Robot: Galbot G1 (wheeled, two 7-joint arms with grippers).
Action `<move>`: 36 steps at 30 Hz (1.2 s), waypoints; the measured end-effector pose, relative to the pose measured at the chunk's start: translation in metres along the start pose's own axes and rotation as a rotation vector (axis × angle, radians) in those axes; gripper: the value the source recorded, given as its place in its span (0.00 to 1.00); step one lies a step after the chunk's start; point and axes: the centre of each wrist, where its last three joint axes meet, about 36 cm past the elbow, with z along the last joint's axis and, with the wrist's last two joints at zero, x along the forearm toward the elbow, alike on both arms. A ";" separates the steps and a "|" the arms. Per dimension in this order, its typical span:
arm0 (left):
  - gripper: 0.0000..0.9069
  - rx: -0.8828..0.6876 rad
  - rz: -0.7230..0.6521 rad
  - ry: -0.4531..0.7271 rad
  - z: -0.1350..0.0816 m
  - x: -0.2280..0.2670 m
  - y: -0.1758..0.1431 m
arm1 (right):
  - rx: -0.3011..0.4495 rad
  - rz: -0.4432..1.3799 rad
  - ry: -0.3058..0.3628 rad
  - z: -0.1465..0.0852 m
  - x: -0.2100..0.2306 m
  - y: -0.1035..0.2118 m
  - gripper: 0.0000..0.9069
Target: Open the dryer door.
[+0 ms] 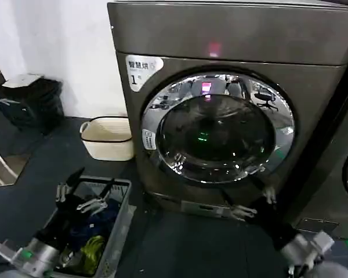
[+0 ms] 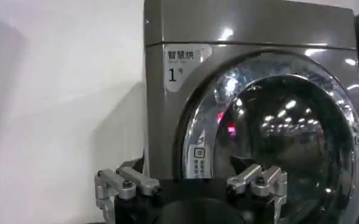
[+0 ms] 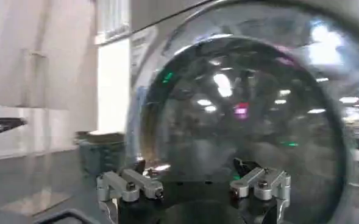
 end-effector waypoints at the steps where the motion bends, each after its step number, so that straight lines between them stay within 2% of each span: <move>1: 1.00 -0.001 0.001 0.000 0.000 0.000 0.000 | -0.001 -0.025 -0.003 0.000 -0.005 -0.004 1.00; 12: 1.00 -0.012 0.007 0.002 0.003 -0.002 -0.003 | 0.020 -0.160 0.081 0.004 -0.054 -0.038 1.00; 22: 1.00 -0.018 0.016 0.002 0.003 -0.003 -0.003 | 0.064 -0.289 0.043 0.011 -0.114 -0.042 1.00; 32: 1.00 -0.022 0.003 0.009 0.009 -0.002 -0.002 | 0.089 -0.339 0.051 0.016 -0.177 -0.046 1.00; 36: 1.00 -0.026 0.000 0.009 0.010 -0.001 -0.003 | 0.131 -0.344 0.057 0.018 -0.200 -0.045 1.00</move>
